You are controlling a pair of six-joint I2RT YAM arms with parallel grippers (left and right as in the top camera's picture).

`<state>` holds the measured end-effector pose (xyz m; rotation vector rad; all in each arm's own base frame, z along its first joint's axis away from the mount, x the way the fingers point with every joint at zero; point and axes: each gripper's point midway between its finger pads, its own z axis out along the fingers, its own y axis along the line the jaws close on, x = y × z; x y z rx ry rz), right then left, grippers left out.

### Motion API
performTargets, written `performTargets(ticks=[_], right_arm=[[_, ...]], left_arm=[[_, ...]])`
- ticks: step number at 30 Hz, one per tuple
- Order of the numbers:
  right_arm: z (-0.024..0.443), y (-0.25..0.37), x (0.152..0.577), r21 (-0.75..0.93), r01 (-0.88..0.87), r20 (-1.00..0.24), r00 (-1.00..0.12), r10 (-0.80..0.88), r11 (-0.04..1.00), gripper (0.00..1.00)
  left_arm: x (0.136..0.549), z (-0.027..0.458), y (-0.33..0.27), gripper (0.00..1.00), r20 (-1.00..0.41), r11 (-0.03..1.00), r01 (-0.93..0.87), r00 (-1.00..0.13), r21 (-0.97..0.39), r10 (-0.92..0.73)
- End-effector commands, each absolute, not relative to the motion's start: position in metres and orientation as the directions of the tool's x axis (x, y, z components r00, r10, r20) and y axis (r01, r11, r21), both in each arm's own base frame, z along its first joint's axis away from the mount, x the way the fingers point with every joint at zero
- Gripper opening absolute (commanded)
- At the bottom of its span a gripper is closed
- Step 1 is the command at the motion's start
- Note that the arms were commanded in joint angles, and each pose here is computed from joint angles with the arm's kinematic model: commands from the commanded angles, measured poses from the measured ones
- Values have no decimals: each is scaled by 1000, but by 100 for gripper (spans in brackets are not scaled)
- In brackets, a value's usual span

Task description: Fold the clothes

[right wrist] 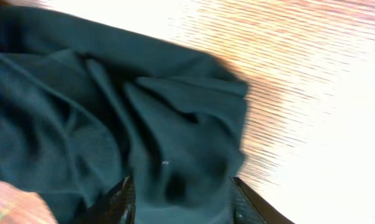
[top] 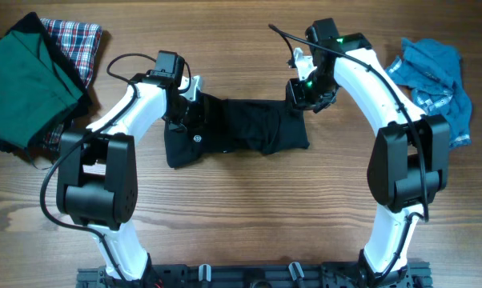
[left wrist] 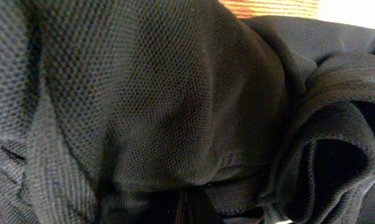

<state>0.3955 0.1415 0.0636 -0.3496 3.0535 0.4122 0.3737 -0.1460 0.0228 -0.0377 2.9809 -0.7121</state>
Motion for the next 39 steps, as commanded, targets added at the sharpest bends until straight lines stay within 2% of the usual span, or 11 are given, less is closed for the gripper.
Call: performTargets(ticks=[1,3,6,9,13,18,25,30,32,34,39], right_arm=[[70,132,393,191,-248,-78,-968,-238,950,47],[69,129,390,175,-237,-62,-971,-229,956,45],[65,123,383,141,-221,-27,-975,-219,965,29],[52,124,373,148,-214,4,-976,-217,966,23],[41,134,369,179,-214,-1,-976,-217,960,25],[42,138,371,185,-221,-13,-975,-222,958,42],[40,140,377,189,-225,-42,-974,-222,956,39],[26,138,370,187,-221,-16,-975,-221,957,46],[24,138,370,187,-213,-17,-977,-214,959,32],[24,136,372,179,-202,-20,-979,-201,963,9],[24,126,375,154,-173,-21,-985,-171,973,4]], left_arm=[[372,24,-142,4,-72,899,-16,-996,-439,-53],[372,24,-142,4,-73,898,-16,-996,-439,-53],[373,24,-141,4,-75,902,-16,-996,-432,-54],[373,24,-141,4,-75,902,-16,-996,-430,-54],[373,23,-140,4,-76,905,-17,-996,-426,-54],[373,23,-140,4,-76,905,-17,-996,-426,-55],[373,23,-140,4,-76,905,-17,-996,-426,-54],[373,23,-140,4,-76,905,-17,-996,-426,-54],[373,23,-140,4,-76,905,-17,-996,-426,-54],[373,23,-140,4,-76,905,-17,-996,-425,-54],[373,22,-138,4,-77,909,-19,-995,-416,-56]])
